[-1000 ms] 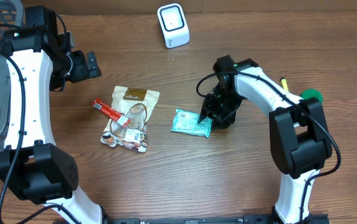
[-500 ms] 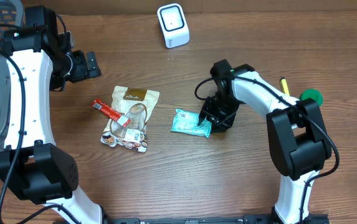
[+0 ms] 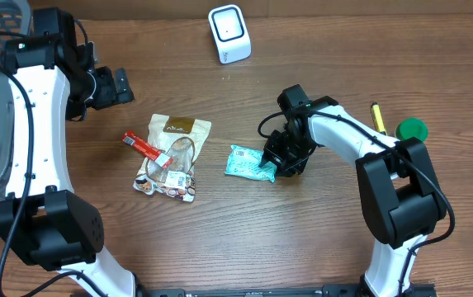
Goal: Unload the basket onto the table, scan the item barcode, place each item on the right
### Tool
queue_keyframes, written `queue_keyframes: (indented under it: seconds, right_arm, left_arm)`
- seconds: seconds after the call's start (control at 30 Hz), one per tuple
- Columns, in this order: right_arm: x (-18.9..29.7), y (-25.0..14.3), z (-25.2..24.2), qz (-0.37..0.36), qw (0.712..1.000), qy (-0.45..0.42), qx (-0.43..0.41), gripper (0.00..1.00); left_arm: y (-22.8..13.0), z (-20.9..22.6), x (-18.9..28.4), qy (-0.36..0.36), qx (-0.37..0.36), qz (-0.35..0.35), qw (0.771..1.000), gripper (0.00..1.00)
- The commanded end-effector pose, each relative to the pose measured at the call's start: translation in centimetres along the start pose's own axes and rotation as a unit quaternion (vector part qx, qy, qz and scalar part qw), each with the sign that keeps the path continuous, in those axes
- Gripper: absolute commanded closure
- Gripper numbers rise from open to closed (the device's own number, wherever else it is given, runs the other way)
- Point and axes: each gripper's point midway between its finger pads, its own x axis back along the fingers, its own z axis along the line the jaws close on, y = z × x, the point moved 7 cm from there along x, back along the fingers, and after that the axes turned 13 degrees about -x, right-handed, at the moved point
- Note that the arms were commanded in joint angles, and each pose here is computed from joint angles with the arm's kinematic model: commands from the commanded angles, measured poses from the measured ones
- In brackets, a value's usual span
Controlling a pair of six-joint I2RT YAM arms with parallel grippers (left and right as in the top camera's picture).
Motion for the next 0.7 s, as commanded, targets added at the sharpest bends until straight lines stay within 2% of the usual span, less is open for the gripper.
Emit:
queue_keyframes:
  seconds: [0.0, 0.03, 0.2, 0.27, 0.33, 0.47, 0.67]
  right_arm:
    - [-1.9, 0.8, -2.1, -0.044, 0.997, -0.066, 0.001, 0.69]
    - [-1.8, 1.1, -2.2, -0.057, 0.996, -0.072, 0.016, 0.72]
    - [-1.0, 2.8, -2.6, -0.083, 0.987, -0.084, 0.107, 0.71]
    - [-0.1, 3.3, -2.1, -0.079, 0.990, -0.068, 0.099, 0.71]
    - [1.4, 3.6, -0.9, -0.056, 0.994, -0.029, 0.092, 0.62]
    - [5.1, 3.9, 1.5, -0.022, 0.994, 0.042, 0.098, 0.57]
    - [6.3, 4.1, 0.5, -0.028, 0.996, 0.003, 0.085, 0.52]
  left_arm:
    - [0.0, -0.4, 0.1, -0.004, -0.009, -0.002, 1.000, 0.00]
    - [0.0, -0.3, 0.1, -0.004, -0.009, -0.002, 1.000, 0.00]
    - [0.0, -0.3, 0.1, -0.004, -0.009, -0.002, 1.000, 0.00]
    - [0.0, -0.4, 0.1, -0.004, -0.009, -0.002, 1.000, 0.00]
    - [0.0, -0.3, 0.1, -0.004, -0.009, -0.002, 1.000, 0.00]
    - [0.0, -0.3, 0.1, -0.004, -0.009, -0.002, 1.000, 0.00]
    - [0.0, -0.3, 0.1, -0.004, -0.009, -0.002, 1.000, 0.00]
